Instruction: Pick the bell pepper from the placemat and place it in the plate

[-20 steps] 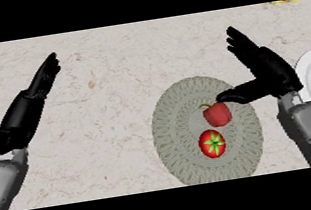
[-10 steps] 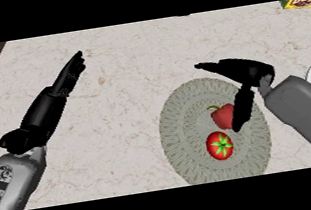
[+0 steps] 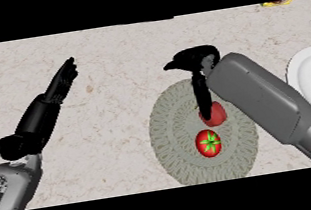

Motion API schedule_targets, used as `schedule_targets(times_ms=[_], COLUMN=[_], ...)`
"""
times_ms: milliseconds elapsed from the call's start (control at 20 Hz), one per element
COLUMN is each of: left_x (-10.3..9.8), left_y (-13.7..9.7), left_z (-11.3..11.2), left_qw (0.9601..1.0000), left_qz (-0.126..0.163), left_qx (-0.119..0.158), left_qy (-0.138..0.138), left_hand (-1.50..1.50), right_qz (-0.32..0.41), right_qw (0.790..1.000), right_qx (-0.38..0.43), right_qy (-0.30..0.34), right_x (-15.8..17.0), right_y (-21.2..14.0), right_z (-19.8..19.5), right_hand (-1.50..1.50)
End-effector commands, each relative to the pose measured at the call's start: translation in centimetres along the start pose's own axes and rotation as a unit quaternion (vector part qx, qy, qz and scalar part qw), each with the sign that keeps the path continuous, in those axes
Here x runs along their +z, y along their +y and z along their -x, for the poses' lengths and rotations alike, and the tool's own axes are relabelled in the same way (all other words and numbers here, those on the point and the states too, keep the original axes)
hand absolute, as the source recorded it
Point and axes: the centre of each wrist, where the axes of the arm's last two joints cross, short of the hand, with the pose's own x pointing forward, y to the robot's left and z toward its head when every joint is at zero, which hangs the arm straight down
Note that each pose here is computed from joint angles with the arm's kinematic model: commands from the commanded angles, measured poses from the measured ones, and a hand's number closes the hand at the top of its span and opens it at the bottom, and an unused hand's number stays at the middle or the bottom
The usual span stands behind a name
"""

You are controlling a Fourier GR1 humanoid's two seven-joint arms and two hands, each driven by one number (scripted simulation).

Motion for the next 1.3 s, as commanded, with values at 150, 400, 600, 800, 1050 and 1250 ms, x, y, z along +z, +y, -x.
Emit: schedule_targets(times_ms=[150,400,600,800,1050,1250], left_x=[0.7,1.1,0.6,1.4,0.8,1.3], left_y=[0.3,0.2,1.0,0.0,0.1,0.7], left_z=[-0.1,-0.4,-0.8,-0.6,-1.1,-0.5], left_qw=[0.9998,0.9998,0.9999,1.0000,0.9999,0.9998], left_qz=[-0.017,-0.013,-0.011,0.000,-0.011,-0.017], left_qx=[-0.002,0.004,0.005,0.003,-0.003,0.004], left_qy=[0.001,0.016,0.001,-0.002,-0.002,0.000], left_hand=[0.00,0.00,0.00,0.00,0.00,0.00], right_qz=[-0.125,-0.126,-0.127,-0.117,-0.154,-0.170], right_qw=[0.990,0.985,0.982,0.982,0.980,0.977], right_qx=[0.014,0.050,0.029,0.009,-0.001,0.013], right_qy=[0.067,0.106,0.136,0.146,0.127,0.126], right_x=[-1.9,0.4,-2.1,-0.4,-2.1,-3.5], right_y=[-1.6,-5.7,-4.5,-7.1,-5.7,-3.8], right_z=[-3.0,-3.9,-4.2,-0.6,-3.3,-1.4], right_hand=[-1.50,-1.50,-1.50,-1.50,-1.50,-1.50])
